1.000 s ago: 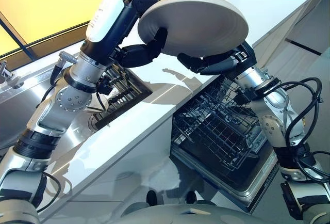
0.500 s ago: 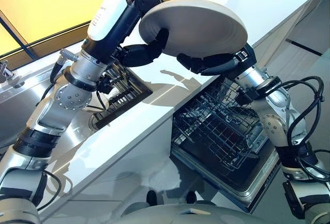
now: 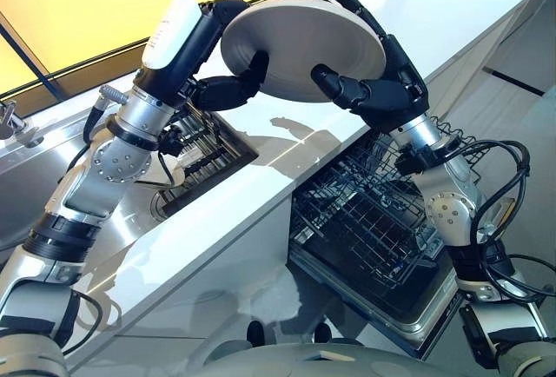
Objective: Pick up plates and place into dishwasher.
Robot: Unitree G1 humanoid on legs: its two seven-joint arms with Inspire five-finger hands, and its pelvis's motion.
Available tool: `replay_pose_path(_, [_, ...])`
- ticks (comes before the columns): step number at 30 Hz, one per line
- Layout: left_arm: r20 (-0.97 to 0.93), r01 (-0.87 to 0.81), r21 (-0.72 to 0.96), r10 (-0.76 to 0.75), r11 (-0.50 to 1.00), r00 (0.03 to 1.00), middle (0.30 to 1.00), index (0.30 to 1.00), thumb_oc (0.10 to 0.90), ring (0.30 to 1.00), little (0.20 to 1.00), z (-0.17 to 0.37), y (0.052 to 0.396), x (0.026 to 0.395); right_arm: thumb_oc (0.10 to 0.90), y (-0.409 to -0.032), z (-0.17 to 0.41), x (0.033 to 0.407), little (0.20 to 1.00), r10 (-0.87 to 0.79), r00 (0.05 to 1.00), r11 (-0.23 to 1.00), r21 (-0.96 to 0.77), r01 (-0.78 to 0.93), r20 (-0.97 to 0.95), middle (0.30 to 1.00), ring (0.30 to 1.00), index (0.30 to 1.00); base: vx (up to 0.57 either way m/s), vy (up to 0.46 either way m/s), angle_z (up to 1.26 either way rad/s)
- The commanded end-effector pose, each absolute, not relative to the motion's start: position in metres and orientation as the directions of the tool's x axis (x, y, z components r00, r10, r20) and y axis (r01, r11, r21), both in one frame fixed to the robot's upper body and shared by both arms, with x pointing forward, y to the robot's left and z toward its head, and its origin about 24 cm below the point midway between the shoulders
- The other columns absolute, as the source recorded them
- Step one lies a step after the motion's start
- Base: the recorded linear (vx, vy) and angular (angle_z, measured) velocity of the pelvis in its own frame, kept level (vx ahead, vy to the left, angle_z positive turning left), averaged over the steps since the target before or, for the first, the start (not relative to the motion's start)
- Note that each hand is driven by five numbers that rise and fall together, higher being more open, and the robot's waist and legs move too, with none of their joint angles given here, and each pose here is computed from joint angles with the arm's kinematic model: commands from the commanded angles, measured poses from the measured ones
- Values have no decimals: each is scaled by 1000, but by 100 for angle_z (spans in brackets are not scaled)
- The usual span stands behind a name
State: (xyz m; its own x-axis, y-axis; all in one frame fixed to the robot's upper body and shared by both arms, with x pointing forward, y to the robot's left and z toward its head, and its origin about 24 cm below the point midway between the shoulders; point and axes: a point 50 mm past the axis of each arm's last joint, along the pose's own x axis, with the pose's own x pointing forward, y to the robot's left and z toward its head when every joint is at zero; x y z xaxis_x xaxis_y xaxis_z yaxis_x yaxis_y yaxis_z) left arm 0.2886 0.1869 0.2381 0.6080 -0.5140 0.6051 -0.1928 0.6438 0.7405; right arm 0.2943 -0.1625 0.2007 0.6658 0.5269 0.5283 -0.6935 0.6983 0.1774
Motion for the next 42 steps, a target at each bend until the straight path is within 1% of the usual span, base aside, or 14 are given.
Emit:
replay_pose_path(1, [739,-332,598,-342,730,580,300,300,100,300,200,269,217,296,800,-156,255,282,900,485,442,598,83,-797,754,900,900,900,0,0,0])
replay_pose_path(8, [753,-342,606,-379,718,538,300,300,100,300,200,273,211,292,800,-156,242,289,900,555,515,654,40,-756,653,900,900,900,0,0,0])
replay_pose_path(11, [757,-345,615,-409,708,510,300,300,100,300,200,280,205,290,800,-158,238,292,900,581,528,660,22,-751,620,900,900,900,0,0,0])
replay_pose_path(21, [760,-326,631,-477,704,442,300,300,100,300,200,288,188,284,800,-152,242,294,900,592,524,657,10,-753,613,900,900,900,-1,0,1])
replay_pose_path(29, [750,-299,641,-493,707,441,300,300,100,300,200,288,183,283,800,-148,245,291,900,589,504,639,17,-769,632,900,900,900,0,0,0])
replay_pose_path(30, [750,-298,641,-493,707,441,300,300,100,300,200,288,183,283,704,-148,245,291,804,589,503,638,18,-770,632,818,818,818,0,0,0])
replay_pose_path(31, [749,-295,642,-494,708,442,300,300,100,300,200,288,182,283,240,-147,245,291,340,591,501,633,21,-773,632,420,420,420,0,0,0])
replay_pose_path(32, [748,-290,642,-498,709,439,300,300,100,300,200,287,182,282,100,-147,244,291,200,596,502,630,22,-776,627,300,300,300,0,0,0])
replay_pose_path(42, [724,-229,670,-552,706,415,300,300,100,300,200,285,168,281,100,-139,239,292,200,621,500,614,23,-789,604,300,300,300,0,0,0])
